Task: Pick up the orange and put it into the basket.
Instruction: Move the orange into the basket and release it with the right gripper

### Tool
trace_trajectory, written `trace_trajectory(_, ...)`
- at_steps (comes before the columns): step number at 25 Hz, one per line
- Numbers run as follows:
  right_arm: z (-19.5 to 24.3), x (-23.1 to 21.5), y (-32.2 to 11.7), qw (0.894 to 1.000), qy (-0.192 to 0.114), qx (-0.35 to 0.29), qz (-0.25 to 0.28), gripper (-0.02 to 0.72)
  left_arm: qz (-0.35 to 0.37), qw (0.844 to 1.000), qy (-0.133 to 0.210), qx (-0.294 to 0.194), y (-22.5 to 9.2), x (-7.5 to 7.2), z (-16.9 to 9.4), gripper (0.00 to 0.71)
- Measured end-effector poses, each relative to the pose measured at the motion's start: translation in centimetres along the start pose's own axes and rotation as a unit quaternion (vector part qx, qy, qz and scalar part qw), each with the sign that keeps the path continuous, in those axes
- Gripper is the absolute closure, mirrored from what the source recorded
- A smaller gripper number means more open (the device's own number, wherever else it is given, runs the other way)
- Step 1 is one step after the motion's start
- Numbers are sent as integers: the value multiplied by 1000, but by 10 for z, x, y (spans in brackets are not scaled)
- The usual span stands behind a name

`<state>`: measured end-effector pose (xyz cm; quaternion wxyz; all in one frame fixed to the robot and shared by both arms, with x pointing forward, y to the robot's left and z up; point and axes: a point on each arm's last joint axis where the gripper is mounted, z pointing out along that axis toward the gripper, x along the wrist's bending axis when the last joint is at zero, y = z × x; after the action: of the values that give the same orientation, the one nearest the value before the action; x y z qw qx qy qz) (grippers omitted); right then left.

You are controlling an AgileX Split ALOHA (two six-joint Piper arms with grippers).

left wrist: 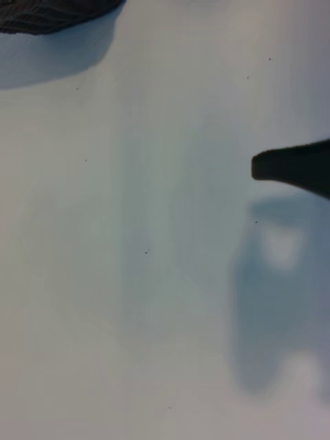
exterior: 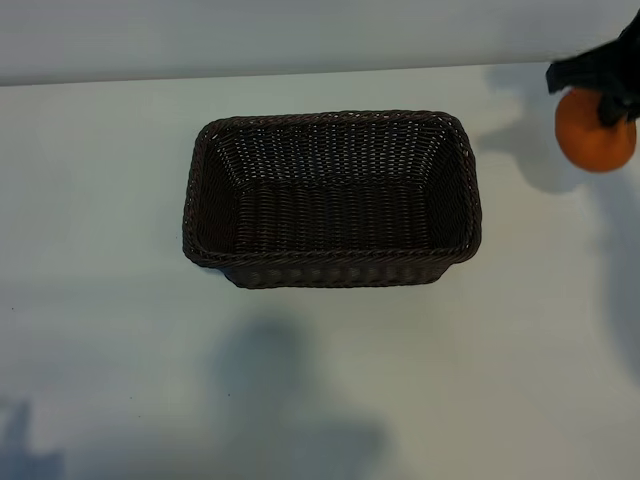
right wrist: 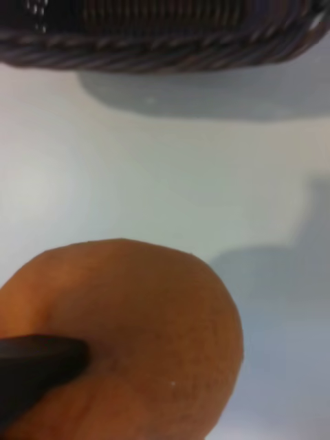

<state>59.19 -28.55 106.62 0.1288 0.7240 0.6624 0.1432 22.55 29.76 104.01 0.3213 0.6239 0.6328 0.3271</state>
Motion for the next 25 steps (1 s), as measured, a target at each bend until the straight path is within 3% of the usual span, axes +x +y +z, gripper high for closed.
trace_trajectory(5, -14, 27, 2, 997, 58, 1, -56, 634, 5, 1000, -4, 0, 0, 0, 0, 120)
trace_trajectory(13, -35, 118, -16, 978, 135, -13, -161, 634, 5, 1000, -4, 0, 0, 0, 0, 120)
trace_trajectory(18, -25, 157, -25, 967, 156, -22, -198, 634, 5, 1000, -4, 0, 0, 0, 0, 120)
trace_trajectory(25, 29, 177, -18, 967, 147, -6, -209, 635, 5, 1000, -4, 0, 0, 0, 0, 120)
